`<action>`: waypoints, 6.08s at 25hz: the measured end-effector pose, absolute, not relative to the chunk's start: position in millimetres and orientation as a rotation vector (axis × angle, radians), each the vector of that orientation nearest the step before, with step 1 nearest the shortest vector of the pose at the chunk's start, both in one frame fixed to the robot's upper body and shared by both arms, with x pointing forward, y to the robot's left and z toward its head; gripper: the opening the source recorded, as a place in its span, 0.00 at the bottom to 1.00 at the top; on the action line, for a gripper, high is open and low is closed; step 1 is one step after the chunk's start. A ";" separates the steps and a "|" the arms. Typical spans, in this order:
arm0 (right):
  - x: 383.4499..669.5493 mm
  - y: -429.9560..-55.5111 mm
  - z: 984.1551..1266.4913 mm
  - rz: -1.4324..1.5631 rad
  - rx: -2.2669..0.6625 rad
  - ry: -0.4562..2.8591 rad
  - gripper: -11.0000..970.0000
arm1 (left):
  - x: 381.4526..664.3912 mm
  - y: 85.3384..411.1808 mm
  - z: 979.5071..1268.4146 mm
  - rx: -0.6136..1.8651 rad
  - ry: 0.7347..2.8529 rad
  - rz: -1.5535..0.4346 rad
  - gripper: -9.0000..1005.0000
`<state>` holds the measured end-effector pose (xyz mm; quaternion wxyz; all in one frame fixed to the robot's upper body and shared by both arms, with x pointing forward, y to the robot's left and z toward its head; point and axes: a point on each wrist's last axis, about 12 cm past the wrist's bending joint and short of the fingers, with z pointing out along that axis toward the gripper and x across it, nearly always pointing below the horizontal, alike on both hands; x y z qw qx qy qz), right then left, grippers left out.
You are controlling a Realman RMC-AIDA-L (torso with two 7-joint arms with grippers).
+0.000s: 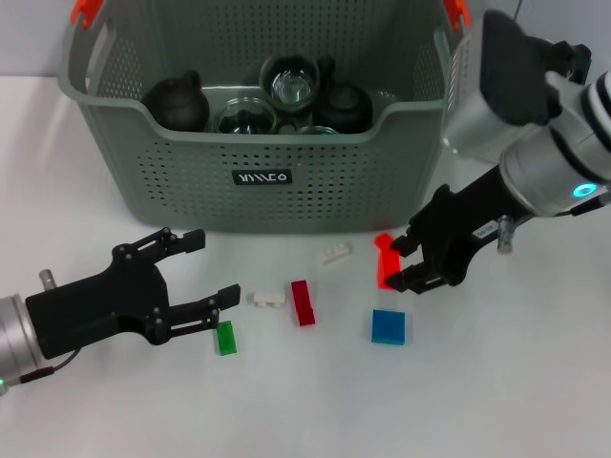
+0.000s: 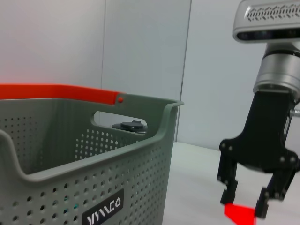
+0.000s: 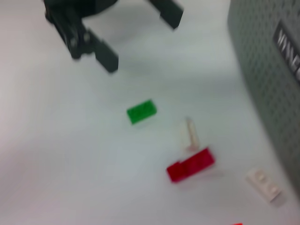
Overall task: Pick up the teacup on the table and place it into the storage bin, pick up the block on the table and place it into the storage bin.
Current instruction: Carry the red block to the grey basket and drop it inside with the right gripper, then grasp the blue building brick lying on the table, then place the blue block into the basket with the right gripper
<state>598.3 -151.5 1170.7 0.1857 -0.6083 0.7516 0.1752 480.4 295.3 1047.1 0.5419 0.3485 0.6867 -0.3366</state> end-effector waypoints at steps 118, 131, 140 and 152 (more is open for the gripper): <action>596.7 -133.2 1314.7 0.317 -1.469 1.868 0.44 | 481.4 301.2 1048.3 0.793 1.639 -0.786 0.87; 694.2 -120.9 1279.0 0.225 -1.060 2.019 0.49 | 482.7 296.6 1049.1 0.809 1.629 -0.806 0.87; 677.5 -123.5 1283.1 0.234 -1.089 1.935 0.69 | 480.9 297.2 1048.0 0.805 1.634 -0.807 0.86; 569.9 -169.0 1273.8 0.762 -1.388 1.804 0.96 | 481.3 297.4 1048.6 0.806 1.631 -0.807 0.86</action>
